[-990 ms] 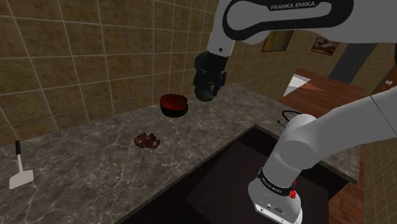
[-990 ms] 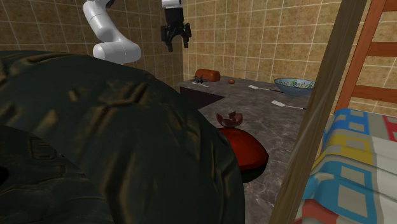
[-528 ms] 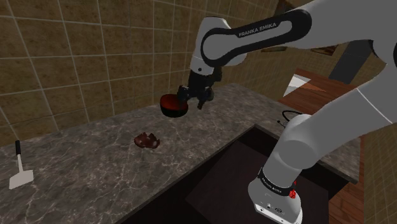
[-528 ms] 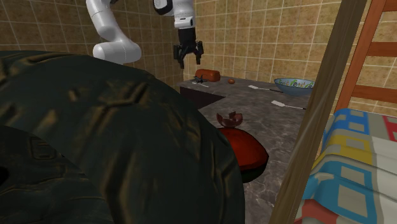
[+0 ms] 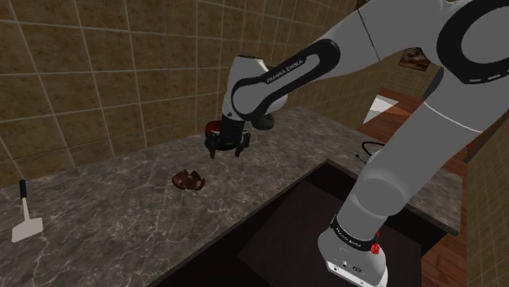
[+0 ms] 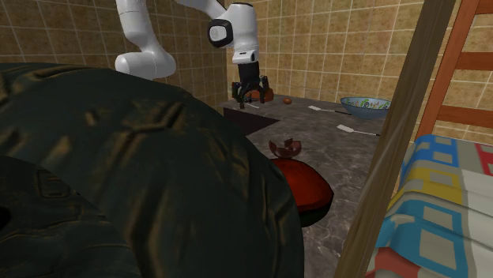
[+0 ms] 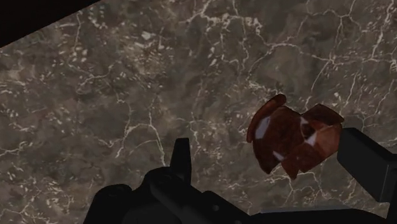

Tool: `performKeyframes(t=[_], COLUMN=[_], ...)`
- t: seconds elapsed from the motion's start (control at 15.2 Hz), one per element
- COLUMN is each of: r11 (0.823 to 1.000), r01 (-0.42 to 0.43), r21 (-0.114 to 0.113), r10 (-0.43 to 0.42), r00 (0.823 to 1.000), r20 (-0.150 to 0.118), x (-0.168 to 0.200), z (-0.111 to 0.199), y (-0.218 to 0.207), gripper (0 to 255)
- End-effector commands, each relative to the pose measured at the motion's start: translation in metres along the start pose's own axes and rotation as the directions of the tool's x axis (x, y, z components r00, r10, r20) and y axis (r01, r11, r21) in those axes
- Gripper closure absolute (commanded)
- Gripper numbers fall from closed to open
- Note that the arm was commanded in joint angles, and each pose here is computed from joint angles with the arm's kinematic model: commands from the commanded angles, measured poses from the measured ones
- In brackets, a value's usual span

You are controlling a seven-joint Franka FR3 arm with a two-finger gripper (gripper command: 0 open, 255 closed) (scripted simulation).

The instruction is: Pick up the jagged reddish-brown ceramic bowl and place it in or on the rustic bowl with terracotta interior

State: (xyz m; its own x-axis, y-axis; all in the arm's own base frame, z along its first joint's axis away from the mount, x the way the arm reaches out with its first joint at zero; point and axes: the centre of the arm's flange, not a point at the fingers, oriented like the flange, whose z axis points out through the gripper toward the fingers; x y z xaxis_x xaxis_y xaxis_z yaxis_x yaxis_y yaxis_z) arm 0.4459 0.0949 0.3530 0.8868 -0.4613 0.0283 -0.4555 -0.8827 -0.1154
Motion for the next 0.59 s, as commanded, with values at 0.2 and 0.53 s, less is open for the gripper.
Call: performKeyframes(t=[0.2,0.53], r11=[0.996,0.984], r01=[-0.091,-0.18], r21=[-0.001,-0.002], r10=[0.091,0.179], r00=[0.995,0.982], r20=[-0.028,-0.055], x=[0.024,0.051], z=[0.055,0.11], y=[-0.022,-0.04], gripper=[0,0])
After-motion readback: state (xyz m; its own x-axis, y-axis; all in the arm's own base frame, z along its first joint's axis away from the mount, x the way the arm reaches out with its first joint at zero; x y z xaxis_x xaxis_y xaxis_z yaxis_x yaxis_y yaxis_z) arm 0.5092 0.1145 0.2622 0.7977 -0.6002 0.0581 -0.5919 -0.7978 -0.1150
